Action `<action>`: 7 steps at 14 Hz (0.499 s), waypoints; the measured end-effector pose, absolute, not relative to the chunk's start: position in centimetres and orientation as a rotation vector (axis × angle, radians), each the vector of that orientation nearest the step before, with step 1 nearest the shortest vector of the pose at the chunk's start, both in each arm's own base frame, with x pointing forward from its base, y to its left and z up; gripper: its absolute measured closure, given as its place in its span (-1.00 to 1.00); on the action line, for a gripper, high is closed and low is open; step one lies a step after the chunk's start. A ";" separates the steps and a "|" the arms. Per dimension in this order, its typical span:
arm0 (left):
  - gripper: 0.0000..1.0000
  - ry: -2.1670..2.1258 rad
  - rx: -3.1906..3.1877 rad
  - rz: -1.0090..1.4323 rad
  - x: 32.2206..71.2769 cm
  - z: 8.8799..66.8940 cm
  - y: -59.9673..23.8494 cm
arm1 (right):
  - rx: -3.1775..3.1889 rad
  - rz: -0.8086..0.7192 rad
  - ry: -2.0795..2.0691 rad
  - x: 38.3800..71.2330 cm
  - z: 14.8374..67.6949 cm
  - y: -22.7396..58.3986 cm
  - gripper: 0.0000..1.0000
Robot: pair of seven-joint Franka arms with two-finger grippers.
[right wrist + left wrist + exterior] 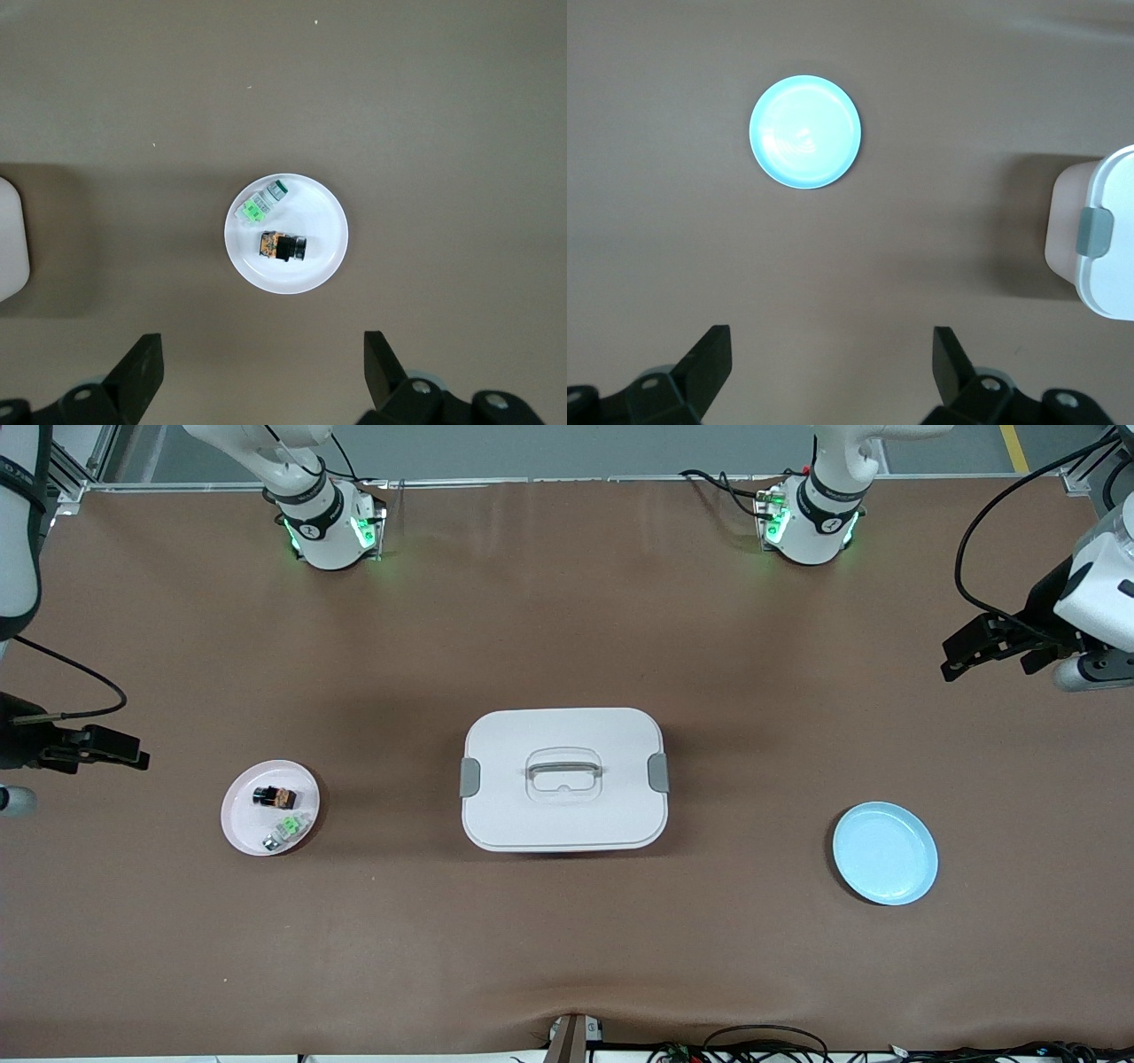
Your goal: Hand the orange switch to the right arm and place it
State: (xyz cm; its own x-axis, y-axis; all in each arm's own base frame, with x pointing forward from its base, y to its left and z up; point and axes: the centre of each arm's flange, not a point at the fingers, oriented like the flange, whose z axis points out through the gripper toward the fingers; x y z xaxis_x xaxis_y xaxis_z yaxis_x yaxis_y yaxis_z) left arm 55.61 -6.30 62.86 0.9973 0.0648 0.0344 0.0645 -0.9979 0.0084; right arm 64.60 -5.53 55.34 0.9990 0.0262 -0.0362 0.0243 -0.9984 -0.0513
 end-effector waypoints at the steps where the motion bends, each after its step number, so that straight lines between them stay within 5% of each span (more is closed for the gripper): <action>1: -1.00 0.087 3.133 0.052 55.5 62.8 -6.8 | -3.091 0.049 -0.040 64.5 55.9 -5.5 -1.00; 7: -1.00 0.019 3.137 0.022 54.9 62.1 -9.2 | -3.094 -0.003 0.076 63.3 59.2 -5.3 -1.00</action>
